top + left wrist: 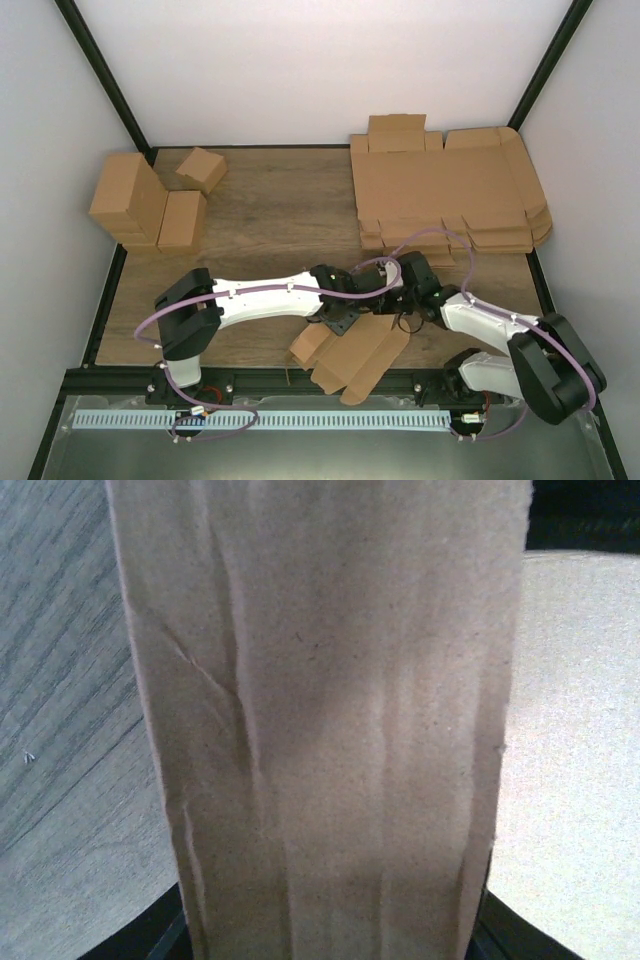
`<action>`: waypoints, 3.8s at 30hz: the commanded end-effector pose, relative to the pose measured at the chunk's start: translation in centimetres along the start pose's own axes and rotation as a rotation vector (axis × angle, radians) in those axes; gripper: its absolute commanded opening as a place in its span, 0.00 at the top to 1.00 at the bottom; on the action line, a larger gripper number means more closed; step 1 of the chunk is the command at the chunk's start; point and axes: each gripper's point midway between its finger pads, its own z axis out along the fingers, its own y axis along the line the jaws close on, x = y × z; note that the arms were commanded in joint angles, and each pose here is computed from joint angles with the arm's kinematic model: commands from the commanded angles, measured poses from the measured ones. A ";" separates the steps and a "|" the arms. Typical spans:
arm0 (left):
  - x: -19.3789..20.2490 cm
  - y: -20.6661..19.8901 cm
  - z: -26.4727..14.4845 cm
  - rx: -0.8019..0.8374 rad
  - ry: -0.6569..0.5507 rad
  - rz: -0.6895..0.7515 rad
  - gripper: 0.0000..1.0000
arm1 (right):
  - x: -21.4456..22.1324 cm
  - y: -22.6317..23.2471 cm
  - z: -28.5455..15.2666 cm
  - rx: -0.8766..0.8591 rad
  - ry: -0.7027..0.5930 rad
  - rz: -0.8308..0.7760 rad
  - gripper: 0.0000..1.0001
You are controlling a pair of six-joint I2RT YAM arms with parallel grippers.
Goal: Fold the paper box
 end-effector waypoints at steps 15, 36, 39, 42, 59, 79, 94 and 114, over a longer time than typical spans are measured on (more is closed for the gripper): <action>0.2 -0.4 -0.3 0.026 -0.011 0.021 0.55 | -5.5 0.5 -2.8 0.150 -0.156 -0.060 0.99; -0.1 -0.9 -0.3 0.047 -0.016 0.024 0.55 | -4.0 -0.4 0.6 0.140 0.033 -0.110 0.99; -0.1 -0.9 -0.4 0.048 -0.019 0.023 0.55 | -3.7 -0.2 0.8 0.123 0.041 -0.112 0.99; -0.1 -1.0 -0.3 0.052 -0.018 0.022 0.55 | -3.2 0.6 0.9 0.068 0.054 -0.110 0.99; 0.4 -1.1 0.6 0.044 0.017 0.037 0.56 | -0.5 2.5 1.2 -0.086 0.099 -0.082 0.99; 1.5 -0.7 1.5 -0.010 0.069 0.082 0.56 | -3.6 0.0 -0.8 0.113 -0.110 -0.086 0.98; 0.9 -0.7 0.7 -0.003 0.038 0.066 0.56 | -7.3 -0.9 -5.6 0.279 -0.341 -0.100 0.72; 0.5 -0.5 0.1 0.000 0.013 0.074 0.56 | -8.8 1.3 -4.9 0.208 -0.328 -0.321 0.39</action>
